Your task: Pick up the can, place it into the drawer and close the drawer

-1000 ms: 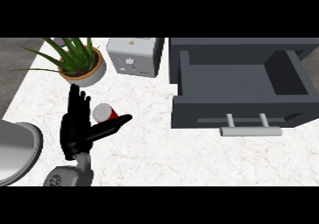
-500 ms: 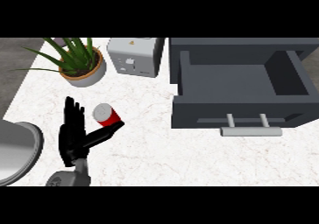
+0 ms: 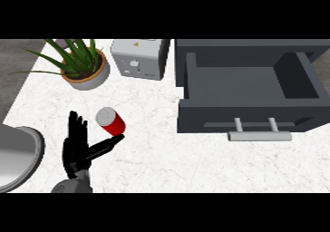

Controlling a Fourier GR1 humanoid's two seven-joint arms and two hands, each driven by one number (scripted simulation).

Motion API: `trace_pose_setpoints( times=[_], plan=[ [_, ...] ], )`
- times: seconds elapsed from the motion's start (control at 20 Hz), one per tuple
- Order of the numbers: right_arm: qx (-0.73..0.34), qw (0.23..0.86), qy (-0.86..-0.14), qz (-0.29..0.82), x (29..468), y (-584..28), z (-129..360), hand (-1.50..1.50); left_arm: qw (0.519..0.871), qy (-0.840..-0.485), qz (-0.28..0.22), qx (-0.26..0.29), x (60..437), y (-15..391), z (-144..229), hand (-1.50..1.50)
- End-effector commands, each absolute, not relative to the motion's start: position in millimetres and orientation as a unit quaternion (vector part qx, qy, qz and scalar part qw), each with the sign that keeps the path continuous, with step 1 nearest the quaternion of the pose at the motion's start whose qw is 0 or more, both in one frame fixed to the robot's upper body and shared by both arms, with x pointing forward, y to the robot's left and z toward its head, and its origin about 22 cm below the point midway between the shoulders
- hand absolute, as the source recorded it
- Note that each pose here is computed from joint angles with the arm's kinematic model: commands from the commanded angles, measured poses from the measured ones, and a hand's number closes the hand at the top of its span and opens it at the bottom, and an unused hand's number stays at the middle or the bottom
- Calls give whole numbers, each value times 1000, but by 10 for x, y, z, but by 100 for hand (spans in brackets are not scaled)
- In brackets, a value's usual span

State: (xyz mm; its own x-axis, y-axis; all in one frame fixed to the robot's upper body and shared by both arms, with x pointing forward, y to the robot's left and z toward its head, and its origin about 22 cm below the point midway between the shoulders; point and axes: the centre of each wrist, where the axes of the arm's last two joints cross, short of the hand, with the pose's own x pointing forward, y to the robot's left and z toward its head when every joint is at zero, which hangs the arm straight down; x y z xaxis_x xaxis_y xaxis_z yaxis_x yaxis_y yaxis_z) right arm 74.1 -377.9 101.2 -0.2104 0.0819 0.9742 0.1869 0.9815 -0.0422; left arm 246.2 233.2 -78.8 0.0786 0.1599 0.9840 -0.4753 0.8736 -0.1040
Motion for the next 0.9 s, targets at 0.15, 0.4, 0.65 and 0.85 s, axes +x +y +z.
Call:
trace_pose_setpoints(
  times=[0.15,0.4,0.65,0.85],
  plan=[
    [-86,630,-771,-35,693,-3925,1139,-150,732,-628,241,105,2559,2397,-1103,-150],
    [-85,628,-772,-41,659,-3868,1088,-150,731,-631,238,101,2555,2432,-1154,-150],
    [-84,626,-774,-45,801,-3850,1154,-150,728,-634,247,85,2621,2078,-1320,-150],
    [-85,629,-772,-35,772,-3858,1099,-150,720,-639,266,54,2681,2320,-1294,-150]
  ],
)
